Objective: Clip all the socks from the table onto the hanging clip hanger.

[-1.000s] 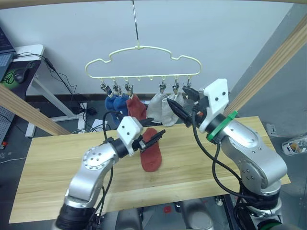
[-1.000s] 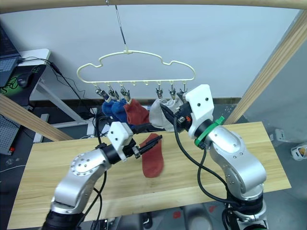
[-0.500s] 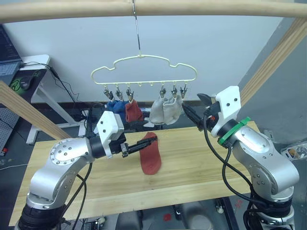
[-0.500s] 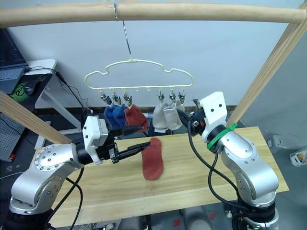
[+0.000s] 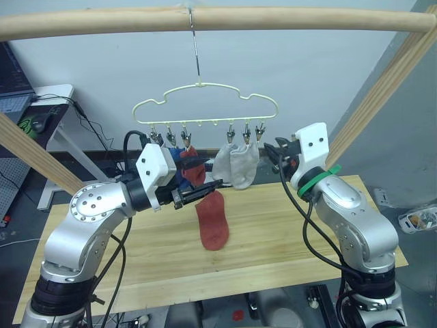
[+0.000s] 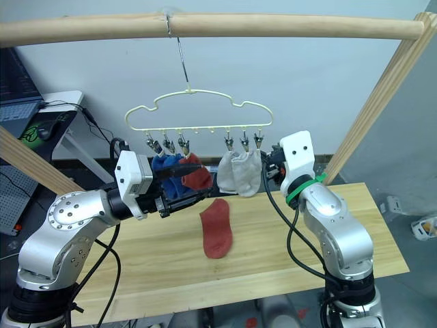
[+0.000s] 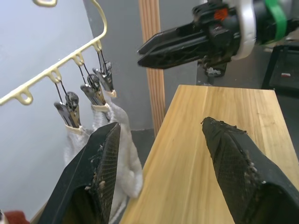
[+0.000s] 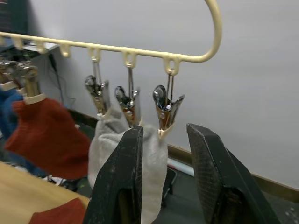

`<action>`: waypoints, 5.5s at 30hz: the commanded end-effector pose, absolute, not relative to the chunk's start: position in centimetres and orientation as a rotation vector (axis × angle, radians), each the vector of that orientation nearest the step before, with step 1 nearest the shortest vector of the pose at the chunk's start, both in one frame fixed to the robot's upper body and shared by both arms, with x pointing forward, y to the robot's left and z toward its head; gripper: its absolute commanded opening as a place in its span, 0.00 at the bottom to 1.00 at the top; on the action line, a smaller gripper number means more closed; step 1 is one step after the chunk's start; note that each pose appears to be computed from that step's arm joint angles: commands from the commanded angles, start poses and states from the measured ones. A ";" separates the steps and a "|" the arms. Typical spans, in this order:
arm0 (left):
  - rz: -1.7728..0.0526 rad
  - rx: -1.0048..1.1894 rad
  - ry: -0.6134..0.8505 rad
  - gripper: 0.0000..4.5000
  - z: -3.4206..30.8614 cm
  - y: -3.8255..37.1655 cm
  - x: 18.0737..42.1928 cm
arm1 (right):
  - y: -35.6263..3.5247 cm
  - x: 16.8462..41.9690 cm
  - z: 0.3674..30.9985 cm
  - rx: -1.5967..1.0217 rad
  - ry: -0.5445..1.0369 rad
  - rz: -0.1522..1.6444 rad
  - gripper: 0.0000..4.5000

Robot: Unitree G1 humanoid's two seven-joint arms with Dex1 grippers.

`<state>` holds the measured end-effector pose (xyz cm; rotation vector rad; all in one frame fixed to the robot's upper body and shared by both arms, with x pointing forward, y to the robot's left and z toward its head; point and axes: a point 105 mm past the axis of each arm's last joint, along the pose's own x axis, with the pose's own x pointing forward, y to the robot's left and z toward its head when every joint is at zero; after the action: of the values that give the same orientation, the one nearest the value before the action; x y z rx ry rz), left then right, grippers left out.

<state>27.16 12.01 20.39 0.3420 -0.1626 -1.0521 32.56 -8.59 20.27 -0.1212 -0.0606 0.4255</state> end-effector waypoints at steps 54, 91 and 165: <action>-1.071 0.432 -0.178 0.67 20.2 11.3 27.6 | -7.4 36.0 21.2 -0.131 -0.123 0.288 0.66; -1.071 0.445 -0.185 0.67 20.3 10.9 27.9 | -8.0 37.9 21.2 -0.155 -0.155 0.229 0.66; -1.072 0.449 -0.169 0.67 19.7 11.1 27.8 | -4.7 37.6 22.8 0.182 -0.090 0.242 0.47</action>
<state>28.25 11.52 19.20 0.4281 -0.1406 -1.0513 38.20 -5.94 20.07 0.1381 -0.0030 0.2063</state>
